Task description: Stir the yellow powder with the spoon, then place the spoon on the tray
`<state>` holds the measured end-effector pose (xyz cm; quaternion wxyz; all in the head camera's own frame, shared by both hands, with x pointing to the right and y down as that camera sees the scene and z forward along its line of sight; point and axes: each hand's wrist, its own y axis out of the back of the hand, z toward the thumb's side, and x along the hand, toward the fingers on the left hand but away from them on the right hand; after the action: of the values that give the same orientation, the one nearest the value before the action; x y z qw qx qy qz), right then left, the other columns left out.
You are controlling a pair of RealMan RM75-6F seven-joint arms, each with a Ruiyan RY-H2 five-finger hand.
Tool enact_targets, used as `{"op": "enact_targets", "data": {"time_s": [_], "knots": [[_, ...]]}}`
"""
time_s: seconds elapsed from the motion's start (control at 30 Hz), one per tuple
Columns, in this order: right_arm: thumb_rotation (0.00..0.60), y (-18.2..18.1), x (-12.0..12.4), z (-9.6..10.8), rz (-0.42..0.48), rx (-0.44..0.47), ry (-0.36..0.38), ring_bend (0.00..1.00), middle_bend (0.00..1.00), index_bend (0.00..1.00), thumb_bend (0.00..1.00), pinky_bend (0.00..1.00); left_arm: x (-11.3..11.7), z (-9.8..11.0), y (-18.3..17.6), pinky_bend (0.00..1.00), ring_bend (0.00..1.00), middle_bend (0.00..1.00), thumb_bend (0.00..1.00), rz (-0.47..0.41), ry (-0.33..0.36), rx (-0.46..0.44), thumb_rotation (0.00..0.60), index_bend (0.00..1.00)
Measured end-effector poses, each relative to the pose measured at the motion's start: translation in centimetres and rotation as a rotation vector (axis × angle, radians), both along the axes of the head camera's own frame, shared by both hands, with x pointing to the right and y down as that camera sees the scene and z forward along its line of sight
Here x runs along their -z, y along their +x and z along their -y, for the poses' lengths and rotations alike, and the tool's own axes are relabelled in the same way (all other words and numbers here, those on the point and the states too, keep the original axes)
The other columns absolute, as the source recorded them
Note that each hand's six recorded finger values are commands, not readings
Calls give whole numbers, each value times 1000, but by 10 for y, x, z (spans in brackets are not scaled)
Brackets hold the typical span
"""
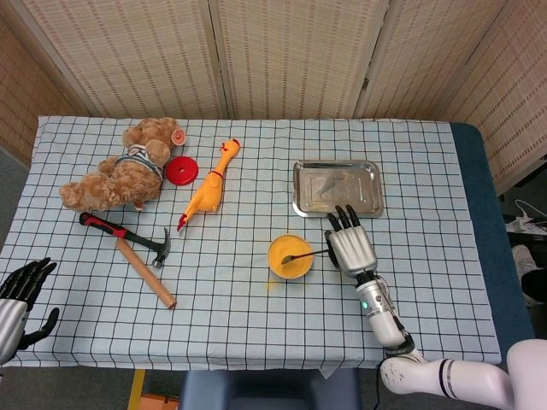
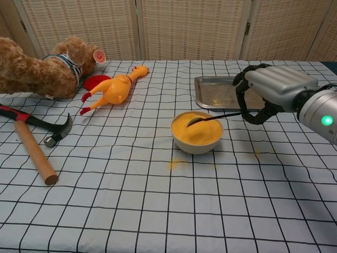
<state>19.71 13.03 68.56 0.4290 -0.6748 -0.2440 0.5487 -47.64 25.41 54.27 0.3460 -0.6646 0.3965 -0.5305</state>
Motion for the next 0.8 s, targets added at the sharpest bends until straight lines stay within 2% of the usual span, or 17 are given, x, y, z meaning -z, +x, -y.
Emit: {"op": "enact_targets", "data": {"time_s": [0.3, 0.5, 0.8], "knots": [[600, 11, -8, -15, -43, 10, -77, 0, 164, 904, 625, 0, 0, 0, 1, 100, 0, 0, 460, -2, -2, -3, 600, 0], [600, 6, -18, -12, -62, 11, -73, 0, 164, 904, 626, 0, -1, 1, -1, 100, 0, 0, 460, -2, -4, 2, 600, 0], [600, -5, -30, 4, -81, -9, -33, 0, 167, 905, 631, 0, -2, 2, -3, 100, 0, 0, 461, -4, -8, 8, 600, 0]]}}
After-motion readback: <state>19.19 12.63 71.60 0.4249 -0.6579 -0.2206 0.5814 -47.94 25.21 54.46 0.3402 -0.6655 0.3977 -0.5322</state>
